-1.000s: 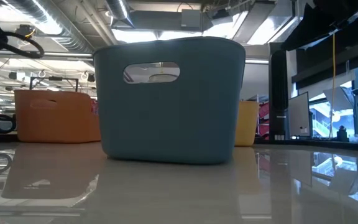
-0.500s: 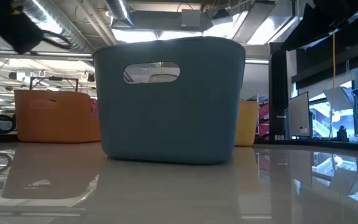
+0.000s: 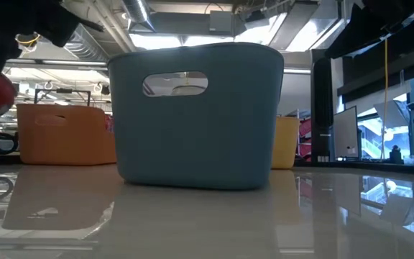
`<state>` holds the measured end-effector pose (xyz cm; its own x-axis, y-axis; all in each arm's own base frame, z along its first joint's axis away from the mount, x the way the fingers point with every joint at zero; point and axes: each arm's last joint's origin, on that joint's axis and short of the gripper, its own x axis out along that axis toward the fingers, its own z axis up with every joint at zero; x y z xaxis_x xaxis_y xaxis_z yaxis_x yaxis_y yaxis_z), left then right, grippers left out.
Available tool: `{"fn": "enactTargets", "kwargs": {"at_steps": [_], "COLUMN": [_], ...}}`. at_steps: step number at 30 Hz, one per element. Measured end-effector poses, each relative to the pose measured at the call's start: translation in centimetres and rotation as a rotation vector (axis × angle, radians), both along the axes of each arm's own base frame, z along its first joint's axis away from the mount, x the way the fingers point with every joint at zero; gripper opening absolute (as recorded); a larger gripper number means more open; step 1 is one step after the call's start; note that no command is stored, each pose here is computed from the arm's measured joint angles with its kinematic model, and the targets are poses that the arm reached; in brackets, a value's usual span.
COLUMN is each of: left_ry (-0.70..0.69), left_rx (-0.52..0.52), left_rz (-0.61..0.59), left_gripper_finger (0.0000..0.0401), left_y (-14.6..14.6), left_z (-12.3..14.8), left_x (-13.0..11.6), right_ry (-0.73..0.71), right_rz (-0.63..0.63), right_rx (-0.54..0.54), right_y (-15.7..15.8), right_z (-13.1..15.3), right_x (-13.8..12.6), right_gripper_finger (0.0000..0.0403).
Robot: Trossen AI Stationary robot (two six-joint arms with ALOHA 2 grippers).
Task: Sort soda cans
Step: Put the left orange soda can into the orange bin
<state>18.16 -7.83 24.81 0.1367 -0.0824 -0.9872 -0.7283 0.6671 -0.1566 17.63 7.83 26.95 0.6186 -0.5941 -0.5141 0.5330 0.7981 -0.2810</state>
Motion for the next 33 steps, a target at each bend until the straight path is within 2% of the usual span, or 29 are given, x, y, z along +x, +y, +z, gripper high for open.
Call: {"fn": "enactTargets", "kwargs": {"at_steps": [11,22,33], "left_ry": [-0.03,-0.186,-0.169], "left_rx": [0.059,0.335,0.343], "left_rz": [-0.01,0.004,-0.016], "left_gripper_finger": [0.025,0.0251,0.0251], "left_y": [0.3,1.4,1.3], "left_z": [0.2,1.2,0.9], "left_x": [-0.2,-0.5,-0.2], "right_ry": [-0.001,-0.005,-0.005], "right_rz": [0.0,-0.003,-0.003], "right_rx": [0.001,0.005,0.005], "right_y": [0.0,0.0,0.0], "right_z": [0.0,0.0,0.0], "right_x": [0.0,0.0,0.0], "right_gripper_finger": [0.0353,0.0353,0.0353]}}
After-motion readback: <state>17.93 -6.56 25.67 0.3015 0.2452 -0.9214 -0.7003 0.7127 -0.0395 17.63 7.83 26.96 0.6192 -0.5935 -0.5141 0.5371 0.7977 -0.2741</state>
